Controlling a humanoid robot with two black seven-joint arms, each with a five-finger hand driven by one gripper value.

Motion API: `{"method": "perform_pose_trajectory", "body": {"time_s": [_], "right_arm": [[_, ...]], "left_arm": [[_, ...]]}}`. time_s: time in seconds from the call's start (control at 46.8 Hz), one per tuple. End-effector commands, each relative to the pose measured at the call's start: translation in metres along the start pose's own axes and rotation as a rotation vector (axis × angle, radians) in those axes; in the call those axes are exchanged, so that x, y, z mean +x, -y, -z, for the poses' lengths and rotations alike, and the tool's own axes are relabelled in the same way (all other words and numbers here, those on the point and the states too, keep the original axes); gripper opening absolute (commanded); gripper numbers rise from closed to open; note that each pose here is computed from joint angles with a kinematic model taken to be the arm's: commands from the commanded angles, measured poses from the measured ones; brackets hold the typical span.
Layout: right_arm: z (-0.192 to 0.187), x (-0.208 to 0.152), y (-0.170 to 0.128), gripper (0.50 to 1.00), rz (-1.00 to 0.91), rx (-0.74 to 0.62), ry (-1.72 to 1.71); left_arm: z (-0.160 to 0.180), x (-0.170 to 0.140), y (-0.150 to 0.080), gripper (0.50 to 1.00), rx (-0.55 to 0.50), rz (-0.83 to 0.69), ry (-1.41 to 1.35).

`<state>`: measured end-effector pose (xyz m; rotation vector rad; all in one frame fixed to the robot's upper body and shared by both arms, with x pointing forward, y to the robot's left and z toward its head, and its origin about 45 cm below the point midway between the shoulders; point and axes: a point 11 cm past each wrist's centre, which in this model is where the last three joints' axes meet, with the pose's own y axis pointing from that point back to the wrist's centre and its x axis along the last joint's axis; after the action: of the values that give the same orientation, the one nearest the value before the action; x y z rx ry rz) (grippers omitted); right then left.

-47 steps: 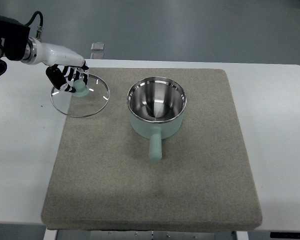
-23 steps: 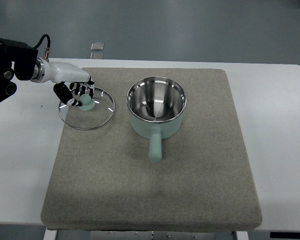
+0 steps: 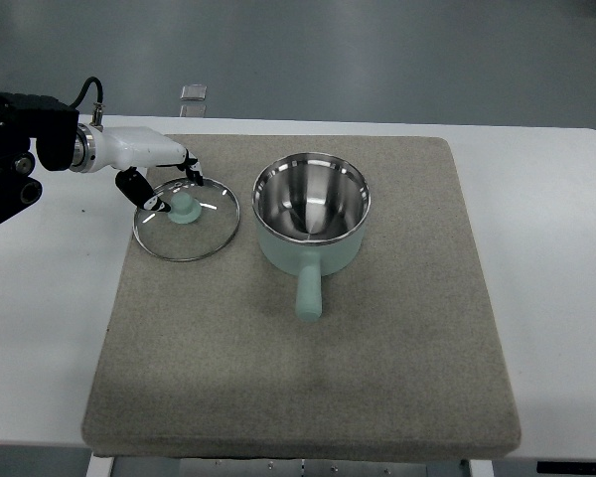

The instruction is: Place lid left of pot with left hand

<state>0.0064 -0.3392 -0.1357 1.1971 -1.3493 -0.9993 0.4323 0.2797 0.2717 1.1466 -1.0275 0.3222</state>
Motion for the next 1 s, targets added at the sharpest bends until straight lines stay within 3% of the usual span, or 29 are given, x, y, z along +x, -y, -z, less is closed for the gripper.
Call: {"method": "perform_pose_trajectory", "body": {"time_s": [0.0, 0.043, 0.32, 0.512, 0.726, 0.982], "right_arm": [[0.000, 0.000, 0.000, 0.921, 0.000, 0.000, 0.001], [0.000, 0.000, 0.000, 0.921, 0.000, 0.001, -0.001], [0.000, 0.000, 0.000, 0.921, 0.000, 0.001, 0.001], [0.000, 0.000, 0.000, 0.921, 0.000, 0.001, 0.001], [0.000, 0.000, 0.000, 0.921, 0.000, 0.001, -0.001], [0.000, 0.000, 0.000, 0.921, 0.000, 0.000, 0.001]], "left_arm": [[0.000, 0.000, 0.000, 0.971, -0.001, -0.003, -0.002], [0.000, 0.000, 0.000, 0.994, -0.001, -0.003, -0.002], [0.001, 0.006, -0.003, 0.996, -0.046, -0.041, -0.175], [0.014, 0.014, -0.005, 0.996, -0.109, -0.118, -0.524], [0.051, 0.019, -0.014, 0.996, -0.143, -0.245, -0.964], [0.061, 0.019, -0.001, 0.996, -0.222, -0.339, -1.307]]}}
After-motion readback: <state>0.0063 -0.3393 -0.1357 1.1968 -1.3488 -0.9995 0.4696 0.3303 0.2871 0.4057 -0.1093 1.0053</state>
